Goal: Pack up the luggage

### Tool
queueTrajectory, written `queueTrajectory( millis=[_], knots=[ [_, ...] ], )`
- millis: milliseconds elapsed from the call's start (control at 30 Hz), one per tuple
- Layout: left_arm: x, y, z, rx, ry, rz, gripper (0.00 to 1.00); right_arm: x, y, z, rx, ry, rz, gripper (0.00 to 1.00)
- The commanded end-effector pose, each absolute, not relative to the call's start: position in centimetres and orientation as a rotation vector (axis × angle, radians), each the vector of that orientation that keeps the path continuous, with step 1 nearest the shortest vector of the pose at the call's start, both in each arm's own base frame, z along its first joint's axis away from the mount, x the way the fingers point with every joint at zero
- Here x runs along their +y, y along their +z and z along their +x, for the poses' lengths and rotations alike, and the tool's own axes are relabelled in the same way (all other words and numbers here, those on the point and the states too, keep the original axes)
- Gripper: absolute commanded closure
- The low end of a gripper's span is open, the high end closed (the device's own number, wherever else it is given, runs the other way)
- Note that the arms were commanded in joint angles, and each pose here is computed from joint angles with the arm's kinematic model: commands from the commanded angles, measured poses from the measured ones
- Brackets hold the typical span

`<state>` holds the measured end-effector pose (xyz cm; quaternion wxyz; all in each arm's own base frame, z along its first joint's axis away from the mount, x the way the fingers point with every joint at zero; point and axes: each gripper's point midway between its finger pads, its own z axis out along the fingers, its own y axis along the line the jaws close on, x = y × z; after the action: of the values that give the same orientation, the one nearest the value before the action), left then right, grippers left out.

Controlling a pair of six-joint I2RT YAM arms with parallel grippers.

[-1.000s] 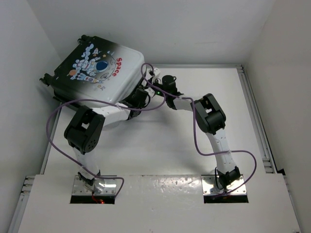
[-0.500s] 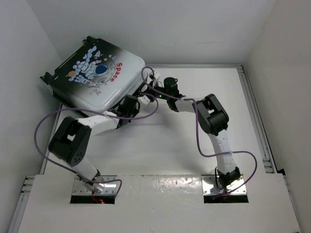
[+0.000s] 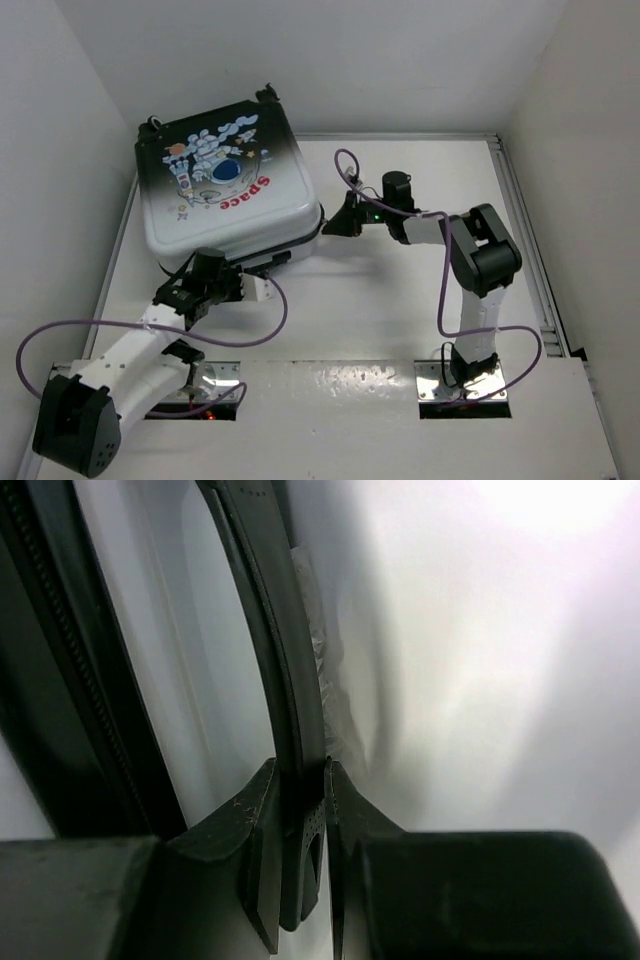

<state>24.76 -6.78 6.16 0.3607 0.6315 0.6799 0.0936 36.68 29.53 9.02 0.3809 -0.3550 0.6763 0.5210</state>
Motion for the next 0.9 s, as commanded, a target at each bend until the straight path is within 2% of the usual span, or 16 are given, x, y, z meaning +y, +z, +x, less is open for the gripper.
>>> queueTrajectory(
  millis=[0, 100, 233, 300, 367, 400, 467, 600, 633, 667, 700, 733, 767, 800, 833, 867],
  knots=[
    [-2.9, 3.9, 21.7, 1.749, 0.304, 1.905, 1.00, 24.9, 10.5, 38.8, 1.675, 1.187, -0.939, 1.00],
    [-2.3, 3.4, 22.6, 1.763, 0.298, 1.934, 1.00, 23.6, 9.1, 41.3, 1.725, 1.073, -0.910, 1.00],
    [-1.5, 3.8, 25.2, 1.787, 0.293, 1.920, 1.00, 21.5, 7.8, 47.9, 1.779, 0.903, -0.743, 1.00],
    [-1.5, 4.0, 26.3, 1.748, 0.302, 1.951, 1.00, 20.1, 8.2, 52.3, 1.778, 0.809, -0.630, 1.00],
    [-1.3, 3.8, 27.0, 1.751, 0.301, 1.967, 1.00, 19.1, 11.2, 55.8, 1.689, 0.743, -0.569, 1.00],
    [-1.1, 4.2, 27.7, 1.733, 0.321, 1.973, 1.00, 18.7, 9.8, 56.6, 1.702, 0.732, -0.554, 1.00],
    [-1.2, 3.8, 27.9, 1.747, 0.302, 1.985, 1.00, 18.2, 11.7, 59.3, 1.649, 0.696, -0.537, 1.00],
    [-1.2, 4.2, 29.4, 1.769, 0.286, 1.954, 1.00, 18.5, 11.9, 60.9, 1.618, 0.713, -0.516, 1.00],
    [-1.5, 4.5, 30.0, 1.801, 0.274, 1.890, 0.94, 18.7, 12.0, 60.7, 1.610, 0.720, -0.521, 1.00],
    [-2.2, 6.1, 31.5, 1.781, 0.264, 1.824, 0.76, 18.8, 12.3, 60.5, 1.596, 0.726, -0.529, 1.00],
    [-2.8, 7.2, 32.2, 1.780, 0.238, 1.762, 0.53, 18.8, 12.2, 60.0, 1.599, 0.740, -0.530, 0.98],
    [-3.6, 7.7, 32.6, 1.839, 0.163, 1.656, 0.16, 18.5, 13.1, 59.3, 1.591, 0.747, -0.534, 0.92],
    [-5.2, 10.5, 34.1, 1.778, 0.105, 1.578, 0.01, 18.6, 12.5, 58.3, 1.606, 0.763, -0.541, 0.74],
    [-7.2, 13.0, 35.0, 1.746, 0.018, 1.487, 0.00, 18.2, 14.3, 57.3, 1.589, 0.767, -0.543, 0.60],
    [-7.3, 13.3, 34.9, 1.766, 0.003, 1.448, 0.00, 18.2, 14.6, 56.8, 1.591, 0.772, -0.538, 0.59],
    [-9.4, 15.5, 35.4, 1.696, -0.039, 1.442, 0.00, 18.2, 15.0, 56.1, 1.592, 0.793, -0.543, 0.51]
  ],
)
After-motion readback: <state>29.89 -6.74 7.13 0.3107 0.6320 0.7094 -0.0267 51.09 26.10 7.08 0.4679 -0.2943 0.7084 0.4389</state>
